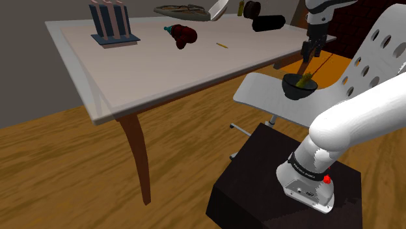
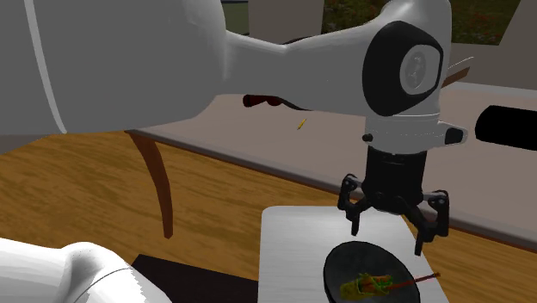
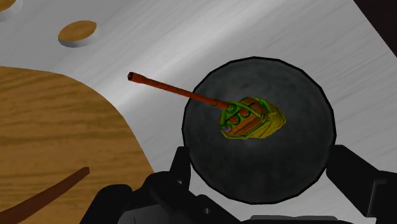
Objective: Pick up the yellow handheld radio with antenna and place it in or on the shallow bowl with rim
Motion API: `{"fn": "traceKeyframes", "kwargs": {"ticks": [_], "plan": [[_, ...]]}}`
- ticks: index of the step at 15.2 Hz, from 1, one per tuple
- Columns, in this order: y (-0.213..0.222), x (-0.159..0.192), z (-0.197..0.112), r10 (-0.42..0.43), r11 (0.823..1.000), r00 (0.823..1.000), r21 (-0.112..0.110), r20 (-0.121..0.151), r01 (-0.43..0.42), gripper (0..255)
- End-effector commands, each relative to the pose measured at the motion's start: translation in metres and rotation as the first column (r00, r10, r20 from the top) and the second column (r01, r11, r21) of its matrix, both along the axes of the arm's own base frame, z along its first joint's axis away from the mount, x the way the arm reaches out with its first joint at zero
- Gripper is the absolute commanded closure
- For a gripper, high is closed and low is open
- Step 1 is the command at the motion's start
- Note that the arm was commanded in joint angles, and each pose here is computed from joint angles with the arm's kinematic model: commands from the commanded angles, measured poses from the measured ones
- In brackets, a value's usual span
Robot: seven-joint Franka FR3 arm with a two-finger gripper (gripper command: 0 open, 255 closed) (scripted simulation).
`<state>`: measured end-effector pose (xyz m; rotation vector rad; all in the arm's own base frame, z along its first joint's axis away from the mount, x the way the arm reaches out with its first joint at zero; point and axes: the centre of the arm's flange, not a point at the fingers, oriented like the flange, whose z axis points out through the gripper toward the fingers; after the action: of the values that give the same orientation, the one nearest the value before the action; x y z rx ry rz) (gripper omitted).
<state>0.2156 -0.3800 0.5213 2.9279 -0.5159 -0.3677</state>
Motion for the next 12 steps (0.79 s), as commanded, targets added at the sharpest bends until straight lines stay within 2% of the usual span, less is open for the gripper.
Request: {"fn": "traceKeyframes", "kwargs": {"ticks": [1, 4, 12], "plan": [[0.001, 0.003, 0.013, 0.000, 1.000, 1.000, 0.000, 0.000, 0.000, 0], [0.005, 0.013, 0.048, 0.000, 1.000, 1.000, 0.000, 0.000, 0.000, 0], [0.005, 0.013, 0.048, 0.000, 1.000, 1.000, 0.000, 0.000, 0.000, 0]]}}
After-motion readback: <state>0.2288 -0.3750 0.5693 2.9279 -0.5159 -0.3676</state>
